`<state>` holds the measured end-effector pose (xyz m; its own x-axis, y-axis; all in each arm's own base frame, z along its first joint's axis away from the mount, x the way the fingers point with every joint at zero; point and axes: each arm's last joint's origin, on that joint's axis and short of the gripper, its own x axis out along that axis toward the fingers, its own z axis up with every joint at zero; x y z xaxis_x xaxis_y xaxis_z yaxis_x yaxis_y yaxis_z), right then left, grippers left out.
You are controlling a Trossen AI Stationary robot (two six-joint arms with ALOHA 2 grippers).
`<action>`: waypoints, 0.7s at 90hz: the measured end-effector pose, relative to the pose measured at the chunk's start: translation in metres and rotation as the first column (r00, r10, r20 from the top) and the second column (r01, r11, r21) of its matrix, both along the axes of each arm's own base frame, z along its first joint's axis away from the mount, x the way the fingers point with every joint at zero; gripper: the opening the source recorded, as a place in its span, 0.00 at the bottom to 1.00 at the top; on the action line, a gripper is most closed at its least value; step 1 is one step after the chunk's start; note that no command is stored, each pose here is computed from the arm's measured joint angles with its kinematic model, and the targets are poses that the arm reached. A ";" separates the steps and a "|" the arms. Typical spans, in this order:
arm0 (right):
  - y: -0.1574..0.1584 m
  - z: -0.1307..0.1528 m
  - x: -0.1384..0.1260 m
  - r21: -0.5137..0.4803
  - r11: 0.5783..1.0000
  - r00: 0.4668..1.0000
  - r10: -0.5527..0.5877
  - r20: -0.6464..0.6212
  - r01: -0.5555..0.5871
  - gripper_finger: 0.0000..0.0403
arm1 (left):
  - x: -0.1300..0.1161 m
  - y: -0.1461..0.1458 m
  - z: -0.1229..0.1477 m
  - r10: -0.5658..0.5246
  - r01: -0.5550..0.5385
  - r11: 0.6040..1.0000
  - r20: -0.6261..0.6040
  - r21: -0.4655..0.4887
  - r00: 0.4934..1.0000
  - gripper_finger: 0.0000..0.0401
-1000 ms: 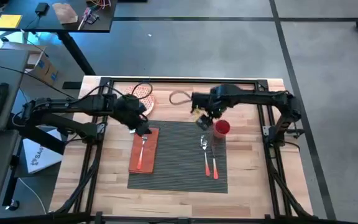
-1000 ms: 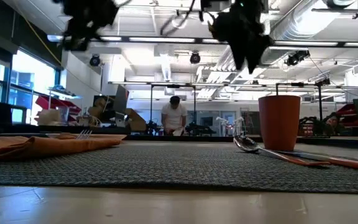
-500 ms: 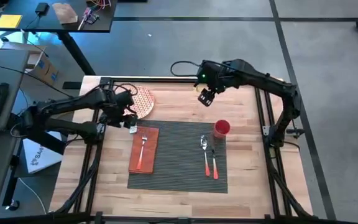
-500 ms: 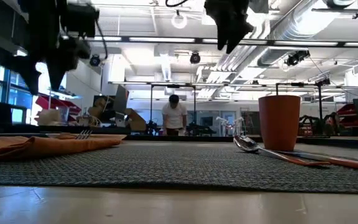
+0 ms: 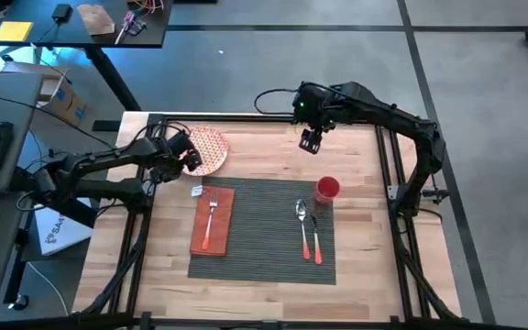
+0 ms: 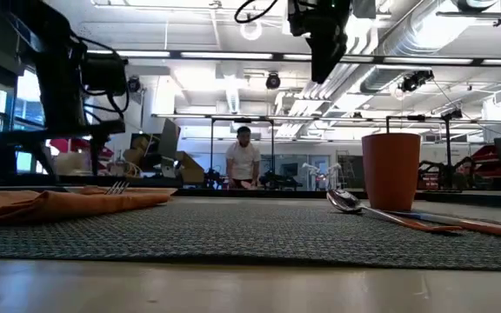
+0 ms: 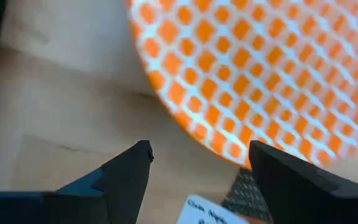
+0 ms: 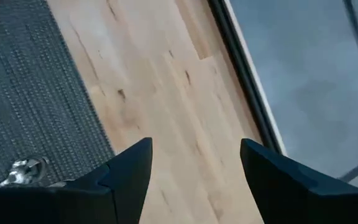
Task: Set table place
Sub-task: Put the orange plate in the center of the gray placemat
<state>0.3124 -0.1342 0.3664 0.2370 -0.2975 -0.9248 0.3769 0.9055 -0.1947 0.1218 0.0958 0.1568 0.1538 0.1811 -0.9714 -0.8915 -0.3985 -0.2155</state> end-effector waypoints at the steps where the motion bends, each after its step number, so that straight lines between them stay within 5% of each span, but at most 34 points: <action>1: -0.001 0.000 0.000 0.005 1.000 1.000 0.000 0.002 0.000 0.56 | -0.001 0.000 -0.001 0.008 -0.008 1.000 -0.004 0.000 1.000 0.64; 37: -0.010 0.000 -0.004 0.052 0.999 1.000 0.008 0.023 -0.009 0.56 | -0.007 -0.002 -0.035 0.140 -0.151 0.982 0.100 0.111 0.985 0.64; 63: -0.008 0.000 -0.003 0.114 0.992 0.997 -0.054 0.061 0.047 0.56 | -0.003 0.006 -0.035 0.120 -0.146 0.950 0.111 0.275 0.987 0.63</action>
